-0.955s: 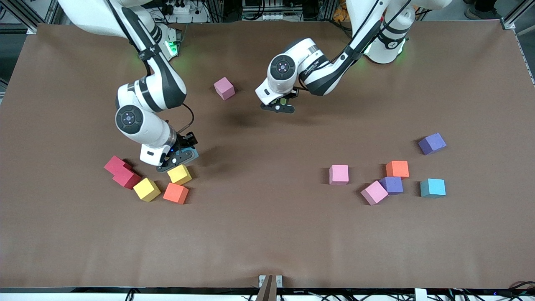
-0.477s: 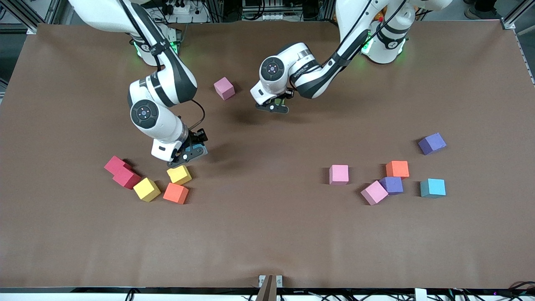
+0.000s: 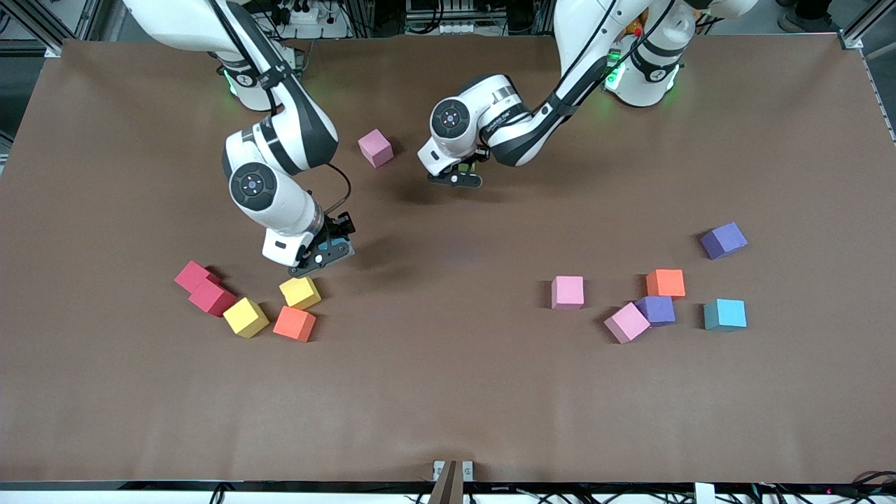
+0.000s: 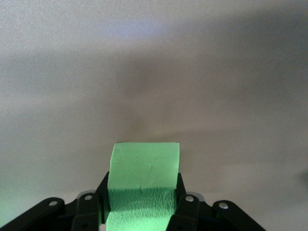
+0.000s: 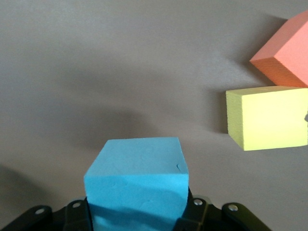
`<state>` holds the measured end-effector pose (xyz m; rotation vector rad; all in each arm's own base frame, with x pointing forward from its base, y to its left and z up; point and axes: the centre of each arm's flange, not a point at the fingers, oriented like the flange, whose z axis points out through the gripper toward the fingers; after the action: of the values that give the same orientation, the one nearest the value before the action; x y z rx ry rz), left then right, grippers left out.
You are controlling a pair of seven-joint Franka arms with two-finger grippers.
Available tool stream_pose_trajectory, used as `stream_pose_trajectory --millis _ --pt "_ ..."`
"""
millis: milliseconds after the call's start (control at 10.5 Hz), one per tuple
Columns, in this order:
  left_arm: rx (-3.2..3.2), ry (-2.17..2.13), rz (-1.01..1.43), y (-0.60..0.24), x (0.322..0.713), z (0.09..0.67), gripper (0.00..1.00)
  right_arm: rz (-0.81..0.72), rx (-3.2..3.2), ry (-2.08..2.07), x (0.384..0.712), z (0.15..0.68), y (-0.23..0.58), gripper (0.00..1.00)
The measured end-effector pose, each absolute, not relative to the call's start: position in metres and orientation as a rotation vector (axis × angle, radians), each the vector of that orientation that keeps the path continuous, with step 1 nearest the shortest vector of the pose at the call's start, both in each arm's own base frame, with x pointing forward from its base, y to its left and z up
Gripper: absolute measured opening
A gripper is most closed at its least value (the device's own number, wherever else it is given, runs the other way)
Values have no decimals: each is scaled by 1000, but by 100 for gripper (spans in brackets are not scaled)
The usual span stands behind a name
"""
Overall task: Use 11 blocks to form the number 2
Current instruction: 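Set the green cube down while the right gripper carries the cyan cube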
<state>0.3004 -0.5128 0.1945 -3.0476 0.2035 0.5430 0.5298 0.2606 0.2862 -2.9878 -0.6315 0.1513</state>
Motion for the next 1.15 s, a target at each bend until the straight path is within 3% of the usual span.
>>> stream_pose_trajectory --millis 95,286,382,668,1146 --pt "-3046 180 544 -513 301 194 54 151 -2985 -636 528 287 264 61" --pt "-3035 107 548 -509 304 188 71 150 -2977 -634 527 288 269 61" --pt "-3028 84 554 -506 307 183 71 150 -2973 -626 525 289 273 61" --pt "-3022 -55 546 -503 316 184 100 155 -2978 -603 517 289 290 61" --pt "-3067 -127 434 -501 337 239 100 174 -2926 -825 493 288 326 61"
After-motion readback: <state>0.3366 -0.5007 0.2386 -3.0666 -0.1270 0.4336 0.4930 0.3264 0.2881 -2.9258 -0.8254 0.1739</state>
